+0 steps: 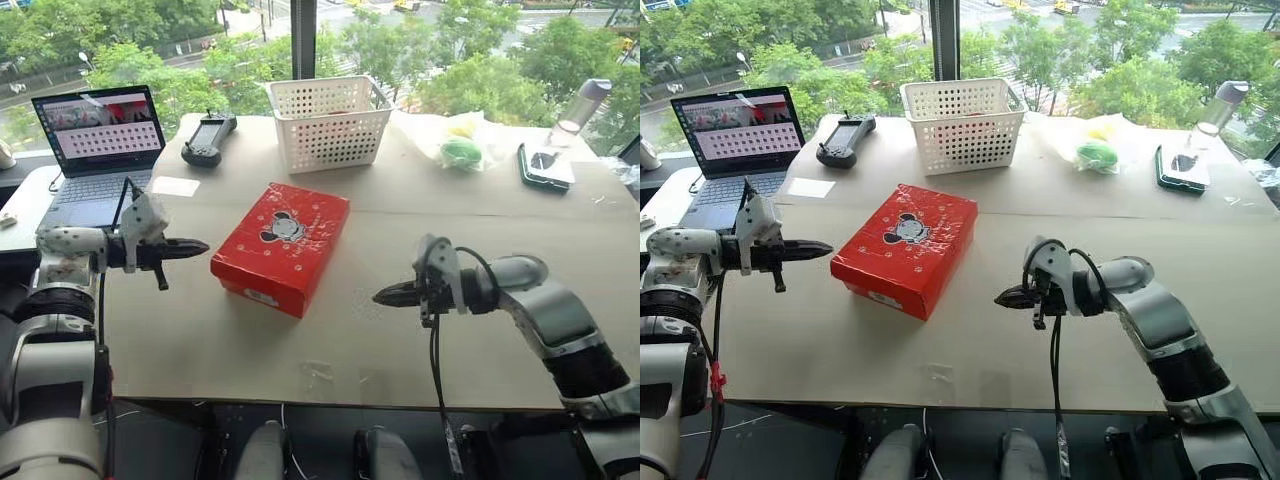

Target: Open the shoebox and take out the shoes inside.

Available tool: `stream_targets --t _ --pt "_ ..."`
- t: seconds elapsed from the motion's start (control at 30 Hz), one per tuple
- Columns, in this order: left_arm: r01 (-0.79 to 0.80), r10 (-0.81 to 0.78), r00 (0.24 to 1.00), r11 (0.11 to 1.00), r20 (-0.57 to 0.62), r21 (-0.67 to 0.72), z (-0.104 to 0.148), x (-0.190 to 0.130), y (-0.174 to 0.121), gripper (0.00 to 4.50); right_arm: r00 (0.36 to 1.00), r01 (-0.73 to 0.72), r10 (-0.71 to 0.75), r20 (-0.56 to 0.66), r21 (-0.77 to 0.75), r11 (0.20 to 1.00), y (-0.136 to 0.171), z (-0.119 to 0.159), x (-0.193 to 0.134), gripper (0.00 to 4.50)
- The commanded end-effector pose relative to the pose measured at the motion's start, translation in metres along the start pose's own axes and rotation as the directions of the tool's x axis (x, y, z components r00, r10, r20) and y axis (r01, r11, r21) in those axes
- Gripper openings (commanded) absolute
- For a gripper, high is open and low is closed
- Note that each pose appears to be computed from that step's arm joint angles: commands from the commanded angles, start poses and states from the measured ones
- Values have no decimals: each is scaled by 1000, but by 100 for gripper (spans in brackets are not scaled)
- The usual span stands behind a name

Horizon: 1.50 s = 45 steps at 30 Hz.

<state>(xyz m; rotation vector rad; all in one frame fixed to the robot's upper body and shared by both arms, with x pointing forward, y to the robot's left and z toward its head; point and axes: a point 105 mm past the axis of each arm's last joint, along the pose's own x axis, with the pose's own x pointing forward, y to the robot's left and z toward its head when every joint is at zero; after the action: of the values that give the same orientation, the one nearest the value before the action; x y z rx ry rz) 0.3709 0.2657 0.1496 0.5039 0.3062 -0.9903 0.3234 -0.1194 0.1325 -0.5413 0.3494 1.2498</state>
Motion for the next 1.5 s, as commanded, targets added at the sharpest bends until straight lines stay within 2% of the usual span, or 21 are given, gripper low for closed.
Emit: stream_targets --t 0.03,0.1,0.27,0.47,0.6,0.7,0.83,1.07,1.23,1.4,1.5 --pt "-20 28 996 996 -81 91 4 5 7 0 990 88 -97 -99 -92 992 -23 -10 13 3" --pt "-19 32 992 994 -118 104 -3 14 5 0 982 139 -151 -117 -106 985 -34 -13 21 3" --pt "53 -43 996 988 -73 144 6 45 -9 0 977 194 -200 -68 -81 978 -46 -1 44 3" --pt "175 -183 983 956 16 235 37 89 -33 0 969 235 -238 -66 -60 970 -55 -1 47 3" --pt "244 -269 961 929 56 279 53 112 -52 0 959 270 -273 -82 -44 962 -62 -8 36 3" --pt "273 -316 944 913 100 302 67 138 -70 0 942 319 -319 -105 -16 948 -68 -20 11 3" --pt "296 -348 929 903 127 311 73 156 -86 0 930 343 -340 -139 0 939 -63 -34 -17 3" --pt "312 -371 916 898 151 311 75 166 -99 0 904 390 -375 -204 37 920 -52 -57 -47 3" --pt "288 -339 930 912 144 291 67 156 -91 0 918 361 -342 -199 68 930 -41 -56 -47 3" --pt "258 -306 941 924 141 284 61 141 -82 0 953 260 -243 -183 77 962 -21 -52 -47 3" --pt "247 -294 946 927 139 283 58 134 -81 0 954 265 -249 -165 87 960 -23 -49 -48 3"
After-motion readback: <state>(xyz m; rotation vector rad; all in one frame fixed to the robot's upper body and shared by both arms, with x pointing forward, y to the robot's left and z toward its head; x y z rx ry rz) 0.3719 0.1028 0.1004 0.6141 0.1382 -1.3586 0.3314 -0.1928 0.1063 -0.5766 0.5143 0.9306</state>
